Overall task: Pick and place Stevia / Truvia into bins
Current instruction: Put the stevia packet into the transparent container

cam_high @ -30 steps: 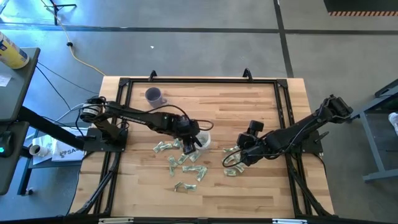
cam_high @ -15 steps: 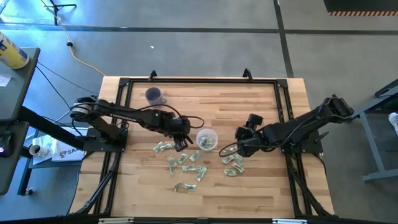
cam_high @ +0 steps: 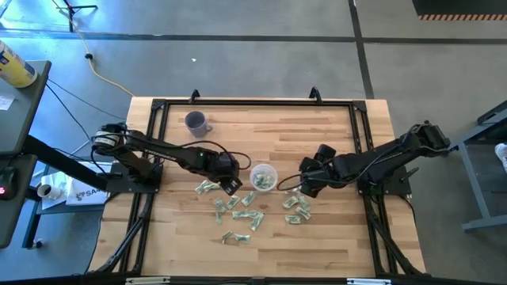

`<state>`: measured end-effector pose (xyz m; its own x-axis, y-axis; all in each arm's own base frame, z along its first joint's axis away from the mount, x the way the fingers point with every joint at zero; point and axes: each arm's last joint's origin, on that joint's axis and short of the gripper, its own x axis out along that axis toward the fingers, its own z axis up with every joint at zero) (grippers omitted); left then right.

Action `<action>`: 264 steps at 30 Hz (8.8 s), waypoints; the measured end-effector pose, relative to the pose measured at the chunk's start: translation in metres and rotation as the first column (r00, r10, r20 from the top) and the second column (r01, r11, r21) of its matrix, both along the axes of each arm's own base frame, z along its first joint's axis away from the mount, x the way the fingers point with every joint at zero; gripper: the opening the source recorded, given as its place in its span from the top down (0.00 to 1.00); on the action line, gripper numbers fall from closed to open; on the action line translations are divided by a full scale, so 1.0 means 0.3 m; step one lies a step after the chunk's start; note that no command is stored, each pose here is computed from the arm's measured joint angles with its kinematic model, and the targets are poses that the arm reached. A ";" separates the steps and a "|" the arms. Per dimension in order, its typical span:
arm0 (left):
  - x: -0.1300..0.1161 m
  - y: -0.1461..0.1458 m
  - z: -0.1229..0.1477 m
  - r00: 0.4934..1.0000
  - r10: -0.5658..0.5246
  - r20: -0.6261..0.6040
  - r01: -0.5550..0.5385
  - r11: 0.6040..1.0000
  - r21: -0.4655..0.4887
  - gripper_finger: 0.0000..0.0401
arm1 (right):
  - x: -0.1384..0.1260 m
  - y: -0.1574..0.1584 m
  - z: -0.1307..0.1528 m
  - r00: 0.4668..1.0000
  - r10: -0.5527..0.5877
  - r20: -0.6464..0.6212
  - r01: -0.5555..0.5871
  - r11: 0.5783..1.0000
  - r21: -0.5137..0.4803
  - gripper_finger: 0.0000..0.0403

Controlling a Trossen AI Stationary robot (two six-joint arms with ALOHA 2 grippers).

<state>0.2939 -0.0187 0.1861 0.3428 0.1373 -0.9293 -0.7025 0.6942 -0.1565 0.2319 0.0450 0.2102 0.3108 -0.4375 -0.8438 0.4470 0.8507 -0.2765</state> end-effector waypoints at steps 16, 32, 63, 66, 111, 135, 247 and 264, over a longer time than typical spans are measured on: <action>0.004 0.014 -0.055 0.991 0.079 -0.104 -0.079 0.997 0.002 0.55 | 0.012 -0.055 0.001 0.999 -0.049 0.001 0.049 0.999 -0.014 0.40; 0.063 -0.060 -0.052 0.989 0.125 0.080 -0.121 0.991 -0.052 0.41 | -0.030 -0.063 -0.008 0.988 -0.046 -0.146 0.046 0.999 -0.002 0.40; 0.257 -0.086 0.211 0.993 0.098 0.060 -0.104 0.988 0.110 0.95 | -0.325 -0.115 0.245 0.996 0.046 0.081 -0.036 0.991 -0.130 0.40; 0.295 -0.075 0.333 0.985 0.011 0.173 -0.048 0.977 0.208 0.95 | -0.361 -0.123 0.267 0.989 0.049 0.140 -0.032 0.992 -0.120 0.40; 0.142 -0.243 0.311 0.988 0.108 -0.109 -0.079 0.967 0.243 0.60 | -0.017 0.019 -0.192 0.873 0.486 -0.042 -0.461 0.851 0.251 0.40; -0.140 0.102 0.154 0.988 -0.110 0.105 0.105 0.993 0.044 0.60 | 0.218 -0.027 -0.273 0.961 0.275 -0.031 -0.242 0.892 0.383 0.51; -0.172 -0.134 0.142 0.996 -0.048 -0.081 0.043 0.997 -0.063 0.95 | 0.140 -0.070 0.188 0.926 0.370 0.073 -0.374 0.926 0.046 0.37; 0.211 0.034 0.221 0.917 -0.094 0.387 0.118 0.992 -0.037 0.91 | -0.011 0.089 0.264 0.917 0.391 0.077 -0.388 0.920 -0.048 0.37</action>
<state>0.3573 -0.0087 0.2523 0.6846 0.0303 -0.7283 -0.5029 0.7429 -0.4418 0.2287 0.0717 0.2894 0.5305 -0.2929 -0.7955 0.1048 0.9539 -0.2813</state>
